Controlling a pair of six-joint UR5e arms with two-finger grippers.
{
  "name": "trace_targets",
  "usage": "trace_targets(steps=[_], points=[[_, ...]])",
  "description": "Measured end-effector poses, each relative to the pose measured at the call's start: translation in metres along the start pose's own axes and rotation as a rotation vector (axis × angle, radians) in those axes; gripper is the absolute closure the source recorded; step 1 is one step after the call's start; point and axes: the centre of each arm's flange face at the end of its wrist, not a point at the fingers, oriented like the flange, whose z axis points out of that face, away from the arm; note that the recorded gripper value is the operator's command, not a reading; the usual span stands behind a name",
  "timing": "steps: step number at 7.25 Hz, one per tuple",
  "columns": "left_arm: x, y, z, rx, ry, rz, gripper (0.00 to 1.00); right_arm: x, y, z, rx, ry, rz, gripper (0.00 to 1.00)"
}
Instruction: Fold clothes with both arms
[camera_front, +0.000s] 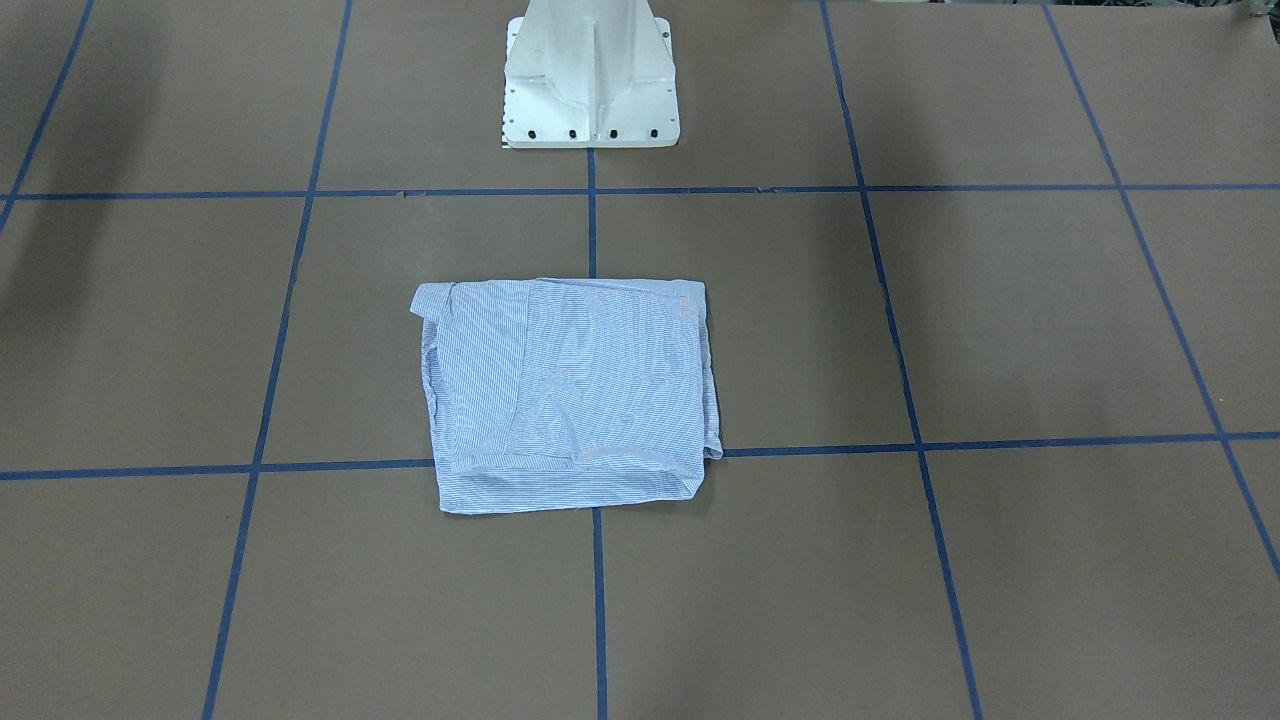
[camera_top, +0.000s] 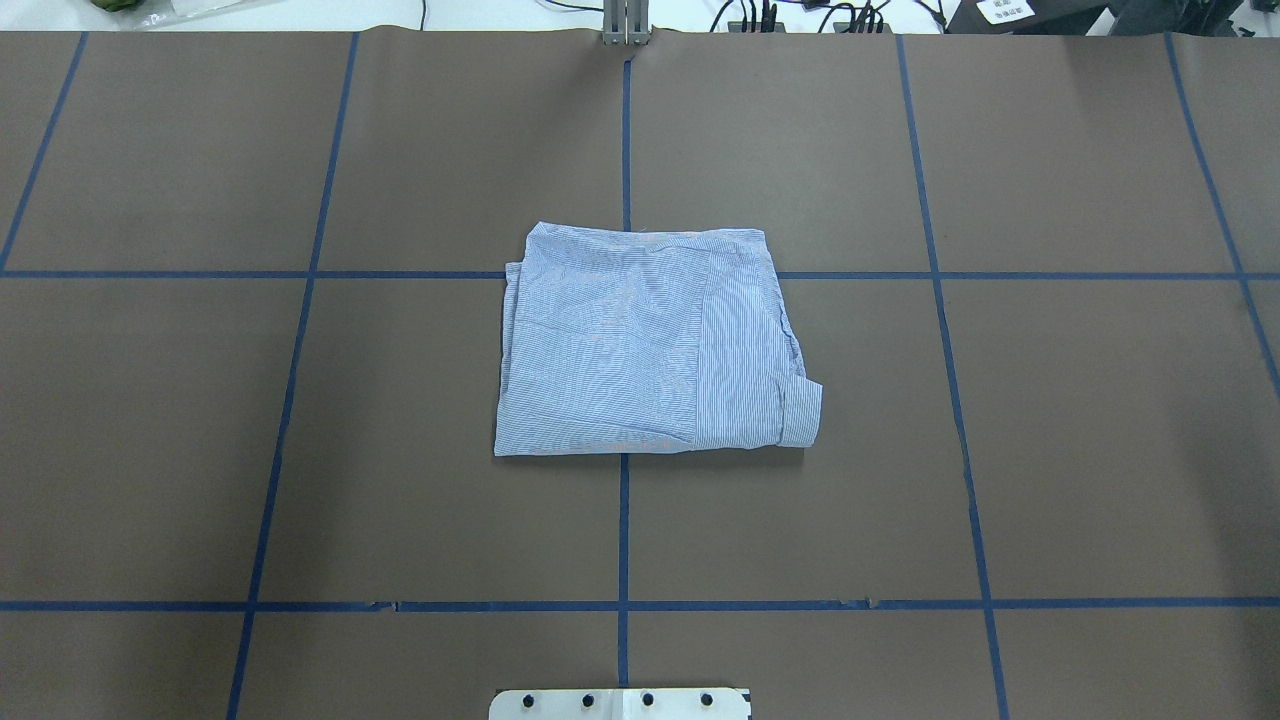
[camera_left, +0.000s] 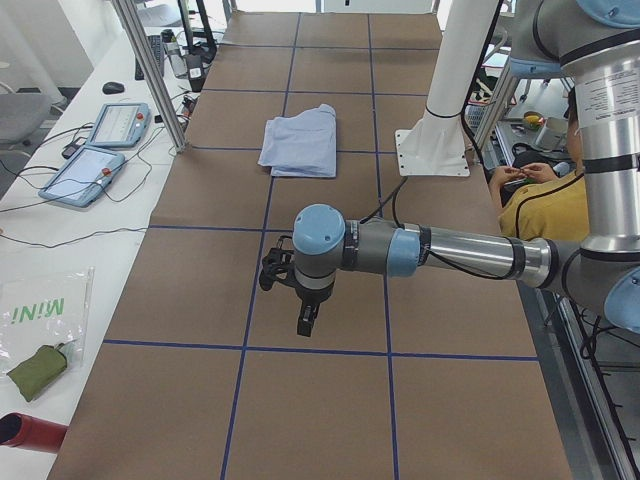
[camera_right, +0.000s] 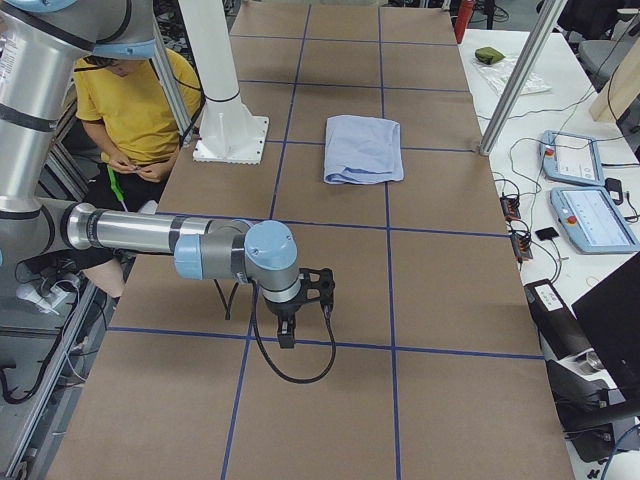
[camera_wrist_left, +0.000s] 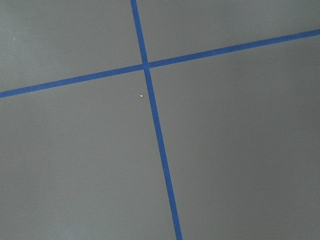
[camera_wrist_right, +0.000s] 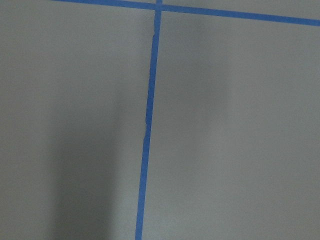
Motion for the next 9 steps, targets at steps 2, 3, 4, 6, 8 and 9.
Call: trace_targets(steps=[2, 3, 4, 6, 8, 9], points=[[-0.0049, 0.0020, 0.0038, -0.008, -0.013, -0.008, 0.00, 0.0009, 0.0004, 0.0012, -0.002, -0.003, 0.002, 0.00], [-0.0052, 0.0023, 0.0039, -0.008, -0.014, -0.008, 0.00, 0.0013, 0.0006, 0.0015, -0.003, -0.003, 0.003, 0.00], [-0.0053, 0.0022, 0.0038, -0.008, -0.015, -0.008, 0.00, 0.0016, 0.0007, 0.0019, -0.003, -0.002, 0.006, 0.00], [-0.0050, 0.0018, 0.0038, -0.007, -0.013, -0.007, 0.00, 0.0020, 0.0008, 0.0023, -0.004, -0.002, 0.009, 0.00], [-0.0051, 0.0022, 0.0041, -0.008, -0.012, -0.008, 0.00, 0.0020, 0.0009, 0.0025, -0.005, -0.002, 0.010, 0.00], [-0.0051, 0.0022, 0.0044, -0.008, -0.011, -0.007, 0.00, 0.0021, 0.0009, 0.0025, -0.005, -0.002, 0.011, 0.00]])
